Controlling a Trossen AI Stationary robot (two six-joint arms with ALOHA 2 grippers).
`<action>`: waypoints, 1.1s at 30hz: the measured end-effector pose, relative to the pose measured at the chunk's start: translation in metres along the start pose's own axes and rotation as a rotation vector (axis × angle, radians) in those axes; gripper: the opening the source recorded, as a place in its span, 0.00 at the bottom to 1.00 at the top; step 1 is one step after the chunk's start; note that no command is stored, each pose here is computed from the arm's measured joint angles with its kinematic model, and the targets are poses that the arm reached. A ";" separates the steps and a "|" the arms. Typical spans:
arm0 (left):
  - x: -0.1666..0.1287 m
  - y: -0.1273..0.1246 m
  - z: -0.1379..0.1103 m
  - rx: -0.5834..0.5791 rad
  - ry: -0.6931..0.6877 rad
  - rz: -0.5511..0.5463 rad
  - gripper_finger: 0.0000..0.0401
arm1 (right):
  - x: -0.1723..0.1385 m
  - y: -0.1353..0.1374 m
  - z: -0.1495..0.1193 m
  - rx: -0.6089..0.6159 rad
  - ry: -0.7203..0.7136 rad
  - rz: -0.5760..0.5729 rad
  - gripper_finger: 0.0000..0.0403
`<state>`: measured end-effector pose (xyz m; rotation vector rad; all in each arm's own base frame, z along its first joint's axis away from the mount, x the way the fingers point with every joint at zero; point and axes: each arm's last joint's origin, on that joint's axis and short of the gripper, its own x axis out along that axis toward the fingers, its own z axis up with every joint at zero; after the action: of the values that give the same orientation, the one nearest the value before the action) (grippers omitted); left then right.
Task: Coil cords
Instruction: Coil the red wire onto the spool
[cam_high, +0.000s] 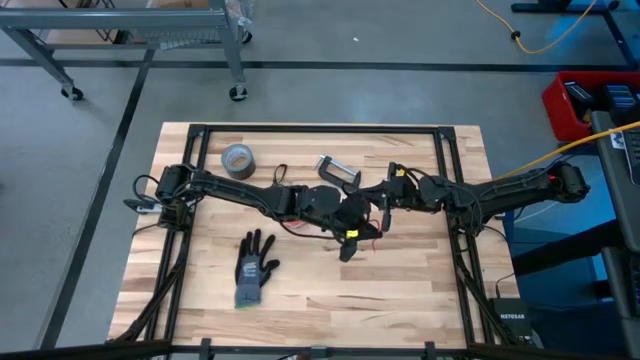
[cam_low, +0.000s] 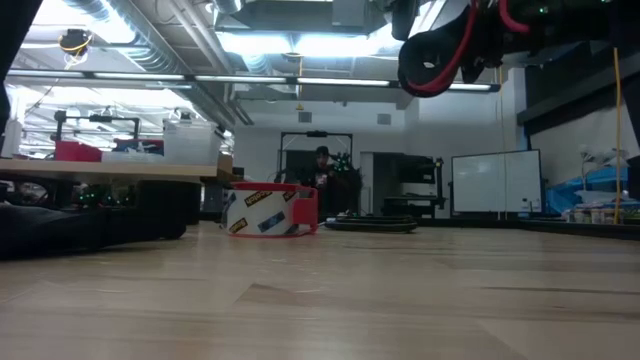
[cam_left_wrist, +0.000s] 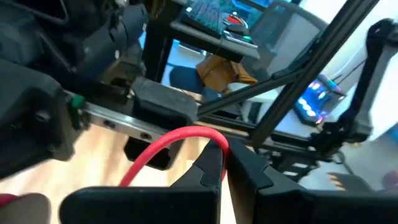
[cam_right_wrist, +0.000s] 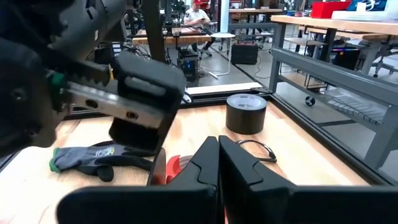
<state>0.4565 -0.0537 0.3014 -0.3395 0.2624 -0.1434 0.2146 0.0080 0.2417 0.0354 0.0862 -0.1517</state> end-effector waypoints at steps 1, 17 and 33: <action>0.000 0.000 0.000 0.018 -0.002 0.007 0.00 | 0.000 0.000 0.000 0.000 0.002 -0.001 0.01; -0.005 0.012 -0.027 0.041 0.286 0.126 0.00 | 0.000 0.000 -0.001 -0.004 0.012 -0.004 0.01; -0.002 0.017 -0.010 -0.041 0.112 0.129 0.00 | 0.003 -0.001 -0.003 -0.008 0.016 -0.056 0.01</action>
<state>0.4536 -0.0409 0.2873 -0.3548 0.3974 -0.0296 0.2167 0.0064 0.2382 0.0266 0.1041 -0.2071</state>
